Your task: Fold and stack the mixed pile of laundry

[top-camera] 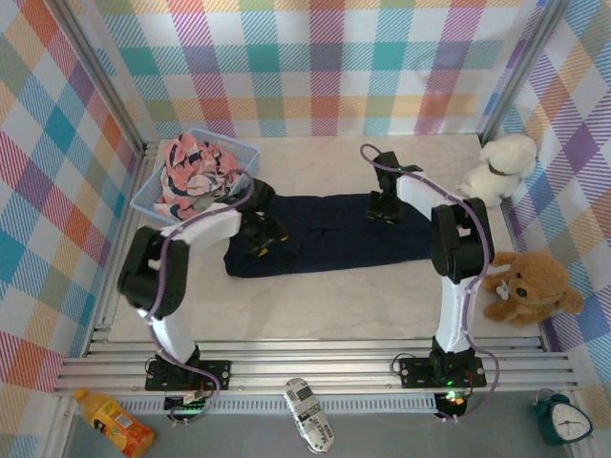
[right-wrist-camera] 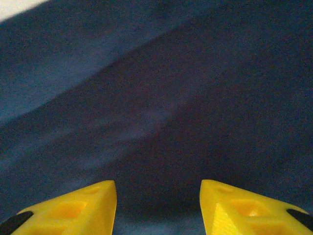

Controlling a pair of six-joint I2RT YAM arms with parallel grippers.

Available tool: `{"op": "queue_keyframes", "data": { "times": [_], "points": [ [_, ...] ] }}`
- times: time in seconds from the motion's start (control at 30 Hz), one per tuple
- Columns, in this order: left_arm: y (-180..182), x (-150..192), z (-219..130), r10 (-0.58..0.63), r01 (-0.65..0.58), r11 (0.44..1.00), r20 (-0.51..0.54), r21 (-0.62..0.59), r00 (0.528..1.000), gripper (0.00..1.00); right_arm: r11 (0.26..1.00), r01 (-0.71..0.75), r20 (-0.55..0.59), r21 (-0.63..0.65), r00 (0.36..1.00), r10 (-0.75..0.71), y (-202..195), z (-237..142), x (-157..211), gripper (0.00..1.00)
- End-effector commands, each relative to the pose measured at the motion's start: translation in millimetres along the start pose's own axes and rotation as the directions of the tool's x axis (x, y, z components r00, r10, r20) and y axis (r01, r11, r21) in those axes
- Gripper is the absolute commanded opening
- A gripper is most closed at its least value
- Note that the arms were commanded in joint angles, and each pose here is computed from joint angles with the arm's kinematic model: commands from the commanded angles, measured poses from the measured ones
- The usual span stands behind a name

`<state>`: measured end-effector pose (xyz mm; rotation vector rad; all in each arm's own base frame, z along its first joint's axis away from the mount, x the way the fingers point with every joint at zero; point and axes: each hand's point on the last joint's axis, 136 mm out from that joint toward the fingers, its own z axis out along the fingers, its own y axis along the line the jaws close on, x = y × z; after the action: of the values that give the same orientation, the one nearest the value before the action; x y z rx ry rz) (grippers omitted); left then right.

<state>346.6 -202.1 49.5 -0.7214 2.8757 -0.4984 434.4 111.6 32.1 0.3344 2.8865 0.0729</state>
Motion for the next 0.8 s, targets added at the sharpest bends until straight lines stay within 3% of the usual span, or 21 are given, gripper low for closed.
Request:
{"op": "queue_keyframes", "data": {
  "times": [0.0,0.13,0.27,0.4,0.5,0.67,0.77],
  "points": [
    [-19,-3,25,-0.024,0.024,0.999,0.005,-0.025,1.0,0.59,0.99,0.109,-0.08,0.092,0.992,-0.102,-11,14,18,0.49],
    [-36,-7,52,0.009,-0.011,0.999,-0.028,-0.048,1.0,0.6,0.987,0.047,-0.151,0.152,0.988,-0.024,-36,14,42,0.49],
    [-54,-28,80,0.082,-0.084,0.994,-0.026,-0.076,0.996,0.6,0.984,-0.053,-0.211,0.17,0.973,0.089,-55,-1,91,0.49],
    [-101,-58,92,0.173,-0.173,0.984,-0.012,-0.039,0.985,0.63,0.983,-0.168,-0.292,0.068,0.939,0.181,-41,-12,148,0.48],
    [-139,-86,90,0.21,-0.21,0.978,0.016,0.015,0.978,0.7,0.989,-0.145,-0.318,0.002,0.938,0.138,-14,-25,170,0.49],
    [-161,-135,53,0.172,-0.18,0.975,0.074,0.13,0.982,0.84,0.989,-0.133,-0.23,-0.063,0.966,0.116,8,-67,147,0.55],
    [-158,-144,18,0.175,-0.187,0.969,0.087,0.164,0.981,0.85,0.984,-0.136,-0.151,-0.115,0.981,0.118,10,-93,116,0.58]
  ]
}}
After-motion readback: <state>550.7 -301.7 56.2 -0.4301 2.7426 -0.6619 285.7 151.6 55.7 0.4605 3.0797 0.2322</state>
